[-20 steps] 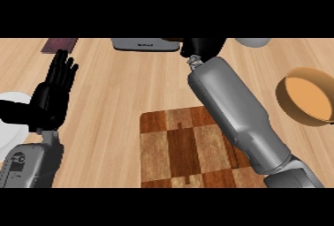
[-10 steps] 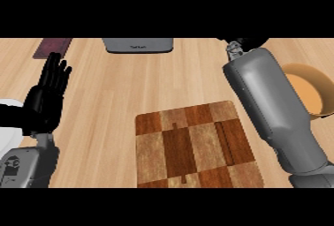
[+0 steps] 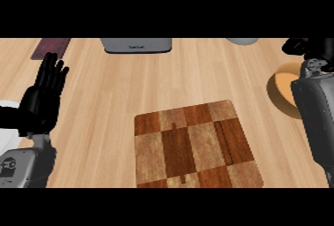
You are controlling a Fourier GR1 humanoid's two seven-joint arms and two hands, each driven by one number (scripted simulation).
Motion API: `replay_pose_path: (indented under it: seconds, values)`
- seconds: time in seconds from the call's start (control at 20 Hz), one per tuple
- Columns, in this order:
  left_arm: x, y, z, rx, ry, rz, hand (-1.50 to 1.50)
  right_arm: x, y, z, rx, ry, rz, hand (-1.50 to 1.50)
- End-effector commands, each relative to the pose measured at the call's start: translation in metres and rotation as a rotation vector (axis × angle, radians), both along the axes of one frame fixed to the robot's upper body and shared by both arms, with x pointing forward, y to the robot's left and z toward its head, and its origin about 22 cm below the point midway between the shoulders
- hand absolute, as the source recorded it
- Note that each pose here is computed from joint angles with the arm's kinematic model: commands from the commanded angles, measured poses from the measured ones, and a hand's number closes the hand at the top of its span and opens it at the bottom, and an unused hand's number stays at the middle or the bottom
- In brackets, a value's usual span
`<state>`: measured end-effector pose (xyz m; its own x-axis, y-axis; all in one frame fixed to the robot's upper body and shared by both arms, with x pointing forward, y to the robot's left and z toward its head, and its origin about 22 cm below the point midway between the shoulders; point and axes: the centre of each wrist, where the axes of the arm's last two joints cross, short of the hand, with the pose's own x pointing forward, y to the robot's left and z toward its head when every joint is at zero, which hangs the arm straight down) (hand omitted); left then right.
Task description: Pick the sweet potato from the cutting board and place it in the pot
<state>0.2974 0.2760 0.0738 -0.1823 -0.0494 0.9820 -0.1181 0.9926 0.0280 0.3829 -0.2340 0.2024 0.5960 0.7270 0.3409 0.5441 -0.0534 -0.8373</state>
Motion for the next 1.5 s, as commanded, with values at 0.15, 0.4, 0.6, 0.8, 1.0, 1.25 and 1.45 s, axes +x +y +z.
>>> replay_pose_path:
  seconds: [0.15,0.4,0.6,0.8,1.0,1.25,1.45]
  values:
    - [0.003,0.0,-0.009,-0.006,-0.012,0.001,0.0,-0.035,-0.091,-0.018,0.034,-0.003,-0.015,1.5]
    - [0.004,-0.006,0.008,-0.005,-0.009,-0.018,0.0,-0.04,-0.12,-0.06,0.036,0.02,-0.007,1.5]
    - [0.005,0.009,0.021,0.003,-0.014,-0.02,0.0,-0.029,-0.142,-0.056,0.057,0.018,-0.023,1.5]
    - [-0.004,-0.012,0.018,-0.003,0.002,-0.029,0.0,-0.03,-0.173,-0.073,0.077,0.112,-0.051,1.5]
    - [0.006,-0.009,0.001,-0.001,-0.011,-0.026,0.0,-0.036,-0.196,-0.097,0.335,0.114,-0.038,1.5]
    - [0.007,-0.005,0.015,-0.003,0.001,-0.029,0.0,-0.034,-0.198,-0.13,0.401,0.137,0.101,-1.5]
    - [0.005,-0.005,0.012,0.011,-0.016,-0.019,0.0,-0.024,-0.196,-0.11,0.376,0.045,0.199,-1.5]
